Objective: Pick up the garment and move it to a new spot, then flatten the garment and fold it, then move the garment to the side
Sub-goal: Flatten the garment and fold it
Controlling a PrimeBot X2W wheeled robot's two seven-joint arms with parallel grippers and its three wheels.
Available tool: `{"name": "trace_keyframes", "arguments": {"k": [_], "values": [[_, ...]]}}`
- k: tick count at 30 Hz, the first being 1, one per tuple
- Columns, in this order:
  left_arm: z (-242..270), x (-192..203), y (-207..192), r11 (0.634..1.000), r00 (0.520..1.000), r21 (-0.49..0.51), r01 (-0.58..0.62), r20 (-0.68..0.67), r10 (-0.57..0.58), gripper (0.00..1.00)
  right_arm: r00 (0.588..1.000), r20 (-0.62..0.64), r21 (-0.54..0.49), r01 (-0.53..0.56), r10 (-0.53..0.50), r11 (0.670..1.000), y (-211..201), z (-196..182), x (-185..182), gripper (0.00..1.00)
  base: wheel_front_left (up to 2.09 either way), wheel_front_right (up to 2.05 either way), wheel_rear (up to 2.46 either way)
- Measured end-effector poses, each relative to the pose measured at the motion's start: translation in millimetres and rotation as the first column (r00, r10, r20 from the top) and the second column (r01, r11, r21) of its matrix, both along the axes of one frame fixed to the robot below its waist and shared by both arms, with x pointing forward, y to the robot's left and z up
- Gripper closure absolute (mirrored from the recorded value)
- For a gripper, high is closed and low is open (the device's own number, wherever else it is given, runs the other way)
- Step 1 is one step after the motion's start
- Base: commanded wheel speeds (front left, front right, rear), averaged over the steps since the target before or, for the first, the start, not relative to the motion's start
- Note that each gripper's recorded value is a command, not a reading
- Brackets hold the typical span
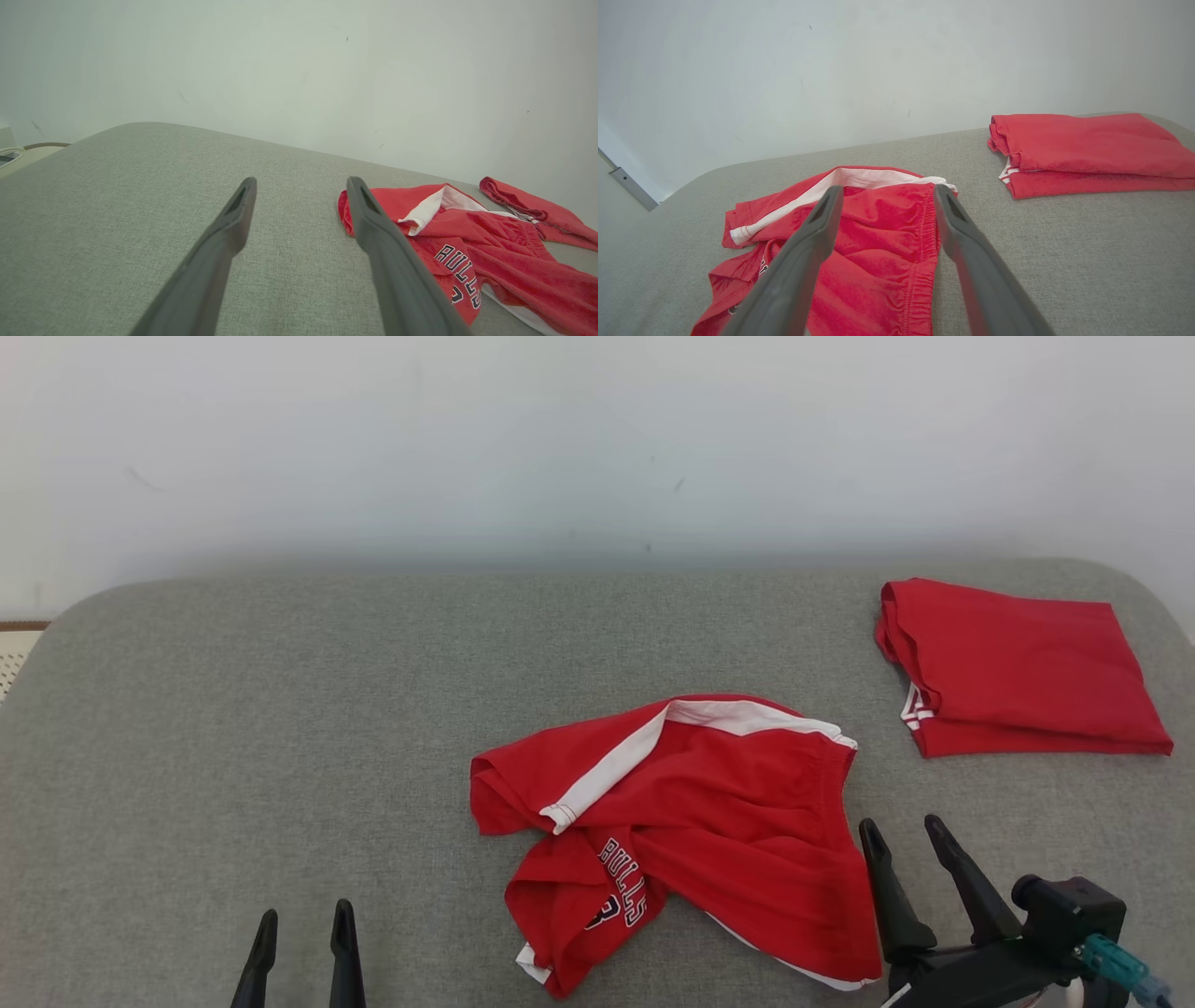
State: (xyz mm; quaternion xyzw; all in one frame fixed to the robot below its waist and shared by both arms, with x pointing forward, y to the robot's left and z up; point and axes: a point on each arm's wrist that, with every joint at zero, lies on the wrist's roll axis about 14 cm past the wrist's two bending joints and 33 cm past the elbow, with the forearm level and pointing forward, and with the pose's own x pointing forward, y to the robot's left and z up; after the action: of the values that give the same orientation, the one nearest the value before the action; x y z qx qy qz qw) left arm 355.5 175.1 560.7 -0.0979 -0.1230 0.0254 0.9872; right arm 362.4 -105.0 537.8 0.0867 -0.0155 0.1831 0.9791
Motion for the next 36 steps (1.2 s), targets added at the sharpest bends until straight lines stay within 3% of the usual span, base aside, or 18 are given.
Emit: {"name": "trace_keyframes", "arguments": {"k": [12, 20, 23, 36], "values": [[-9.9, 9.9, -31.4, 0.993, 0.993, 0.021, 0.114, -0.026, -0.113, 0.0, 1.0, 0.015, 0.001, 0.026, -0.026, 1.0, 0.7, -3.4, 3.2, 0.0, 0.0, 0.0, 0.0], [-36.9, 17.7, -88.4, 0.946, 0.943, 0.043, 0.321, -0.103, -0.315, 0.0, 0.999, 0.009, 0.001, 0.032, -0.032, 0.999, -0.5, -6.4, 7.7, 0.0, 0.0, 0.0, 0.0], [-53.6, 17.5, -113.6, 0.912, 0.905, 0.044, 0.408, -0.152, -0.398, 0.0, 0.999, 0.003, 0.0, 0.048, -0.048, 0.999, -5.8, -9.0, 10.5, 0.0, 0.0, 0.0, 0.0], [-92.6, 19.6, -155.6, 0.833, 0.814, 0.065, 0.549, -0.267, -0.515, 0.0, 0.997, -0.024, 0.003, 0.077, -0.077, 0.997, -12.8, -20.1, 14.7, 0.0, 0.0, 0.0, 0.0]]}}
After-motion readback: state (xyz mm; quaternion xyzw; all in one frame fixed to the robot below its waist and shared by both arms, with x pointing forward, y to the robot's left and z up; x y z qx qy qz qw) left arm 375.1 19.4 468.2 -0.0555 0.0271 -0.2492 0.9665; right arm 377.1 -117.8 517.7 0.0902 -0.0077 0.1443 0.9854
